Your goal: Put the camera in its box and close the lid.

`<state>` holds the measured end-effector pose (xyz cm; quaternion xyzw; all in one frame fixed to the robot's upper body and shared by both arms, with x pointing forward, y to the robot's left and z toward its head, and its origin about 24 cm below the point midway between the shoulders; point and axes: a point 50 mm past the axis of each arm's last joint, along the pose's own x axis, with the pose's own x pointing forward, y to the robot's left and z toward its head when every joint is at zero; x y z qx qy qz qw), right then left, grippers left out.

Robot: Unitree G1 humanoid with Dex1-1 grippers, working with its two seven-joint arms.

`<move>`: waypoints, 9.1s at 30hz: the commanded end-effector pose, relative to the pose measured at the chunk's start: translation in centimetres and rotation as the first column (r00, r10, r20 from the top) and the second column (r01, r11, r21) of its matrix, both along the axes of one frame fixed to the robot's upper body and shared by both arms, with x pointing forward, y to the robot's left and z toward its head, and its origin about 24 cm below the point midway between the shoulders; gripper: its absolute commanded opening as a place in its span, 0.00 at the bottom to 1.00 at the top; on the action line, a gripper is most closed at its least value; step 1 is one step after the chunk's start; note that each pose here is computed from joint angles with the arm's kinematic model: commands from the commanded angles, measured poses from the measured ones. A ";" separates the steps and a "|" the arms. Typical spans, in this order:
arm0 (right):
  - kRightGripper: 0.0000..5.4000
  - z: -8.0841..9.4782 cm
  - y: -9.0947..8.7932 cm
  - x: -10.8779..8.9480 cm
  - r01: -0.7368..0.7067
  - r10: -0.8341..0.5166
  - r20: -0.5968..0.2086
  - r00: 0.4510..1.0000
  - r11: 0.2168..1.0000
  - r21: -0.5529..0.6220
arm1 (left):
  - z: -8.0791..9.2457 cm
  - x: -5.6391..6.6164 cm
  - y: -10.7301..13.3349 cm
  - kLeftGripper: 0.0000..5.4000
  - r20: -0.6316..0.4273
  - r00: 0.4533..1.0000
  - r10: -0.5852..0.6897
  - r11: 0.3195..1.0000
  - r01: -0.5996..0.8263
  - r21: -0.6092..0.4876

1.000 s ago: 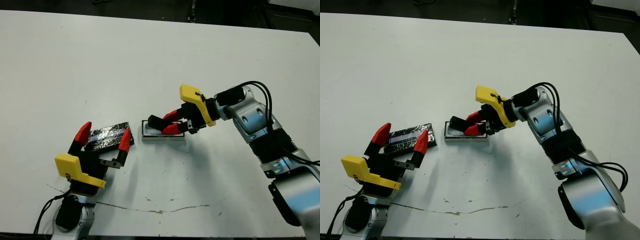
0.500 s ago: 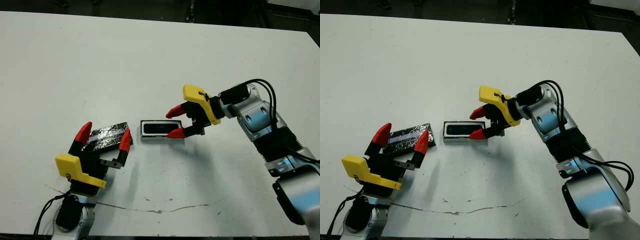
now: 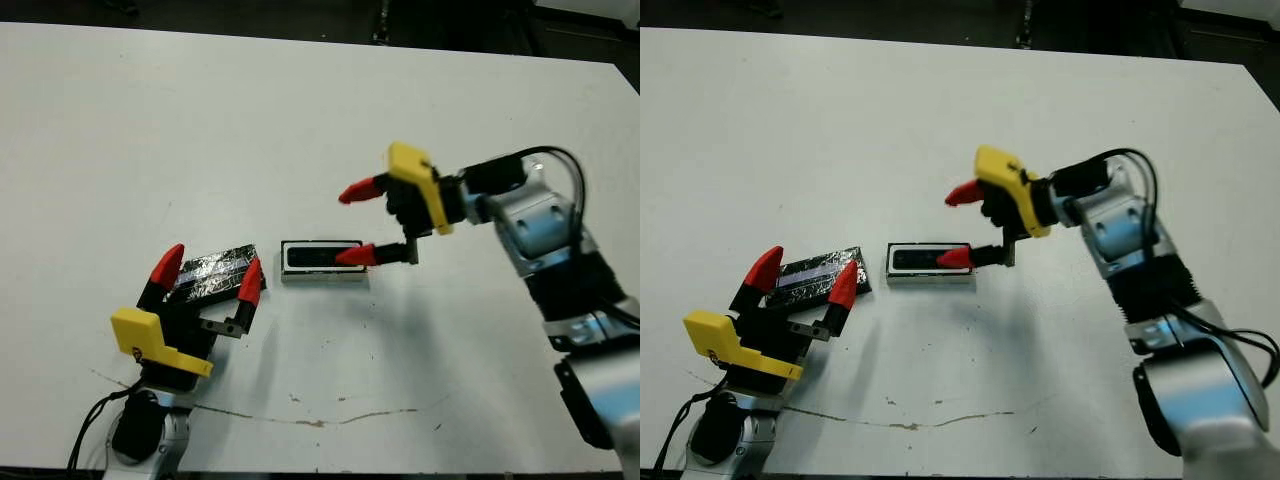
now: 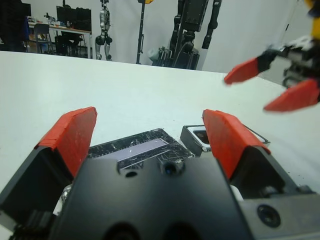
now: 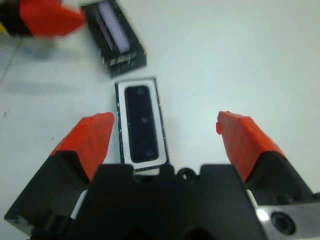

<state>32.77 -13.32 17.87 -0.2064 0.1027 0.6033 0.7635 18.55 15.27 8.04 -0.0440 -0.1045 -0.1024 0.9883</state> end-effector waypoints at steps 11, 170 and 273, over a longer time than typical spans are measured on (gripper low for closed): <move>0.86 -2.7 -7.4 -10.0 0.536 -0.622 0.156 0.767 0.755 0.377 | 1.6 -0.4 1.3 1.00 0.086 0.994 -0.067 0.991 0.057 0.121; 0.00 -11.4 -6.6 -15.1 0.730 -0.801 -0.136 0.582 0.441 0.523 | 4.4 12.5 4.5 0.59 -0.599 0.437 -0.671 0.366 0.898 0.244; 0.00 -11.8 -6.3 -15.4 0.733 -0.801 -0.143 0.581 0.438 0.521 | -0.5 13.1 -10.8 0.70 -0.741 0.096 -0.665 -0.181 0.941 0.284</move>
